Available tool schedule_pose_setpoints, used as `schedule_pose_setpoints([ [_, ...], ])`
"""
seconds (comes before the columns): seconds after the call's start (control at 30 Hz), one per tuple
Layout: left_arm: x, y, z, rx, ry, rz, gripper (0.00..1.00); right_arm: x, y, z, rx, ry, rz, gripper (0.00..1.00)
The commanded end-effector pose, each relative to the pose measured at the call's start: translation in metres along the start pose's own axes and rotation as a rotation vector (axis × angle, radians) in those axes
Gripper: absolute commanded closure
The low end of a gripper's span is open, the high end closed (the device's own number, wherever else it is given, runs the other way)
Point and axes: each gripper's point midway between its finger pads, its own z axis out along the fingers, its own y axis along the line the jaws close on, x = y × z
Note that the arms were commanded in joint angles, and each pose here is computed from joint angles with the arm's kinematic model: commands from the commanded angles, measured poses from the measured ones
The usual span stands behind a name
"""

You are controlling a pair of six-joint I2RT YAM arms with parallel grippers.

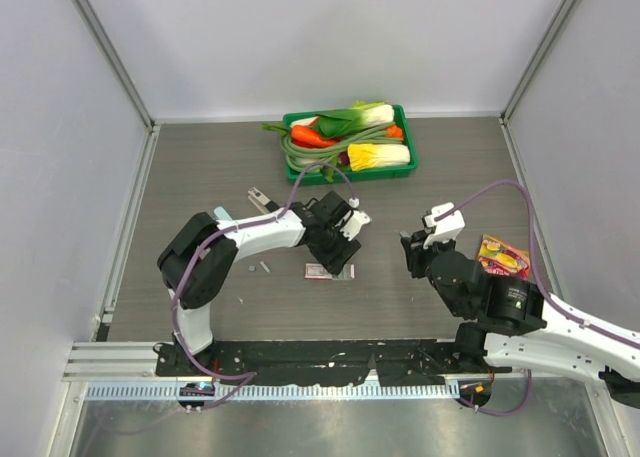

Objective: Unload the staples from the stapler

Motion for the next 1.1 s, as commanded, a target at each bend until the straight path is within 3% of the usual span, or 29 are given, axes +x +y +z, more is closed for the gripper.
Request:
schedule_pose_setpoints([
  [0.0,-0.02,0.0,-0.017,0.002,-0.051,-0.039,0.41,-0.003,0.006,0.005,-0.001,-0.023,0.057,0.99],
  [0.27,-0.049,0.015,-0.057,0.048,-0.151,-0.121,0.4,0.023,0.016,0.017,-0.012,0.029,0.056,0.99],
  [0.4,-0.052,0.041,-0.071,0.027,-0.194,-0.161,0.43,0.041,0.026,0.025,-0.033,0.068,0.073,0.99],
  [0.73,-0.03,0.075,-0.037,-0.115,-0.168,-0.058,0.47,0.097,0.061,0.046,-0.132,0.21,0.153,0.99],
  [1.07,-0.008,0.072,-0.021,-0.115,-0.137,0.001,0.48,0.112,0.066,0.055,-0.162,0.25,0.22,0.99],
])
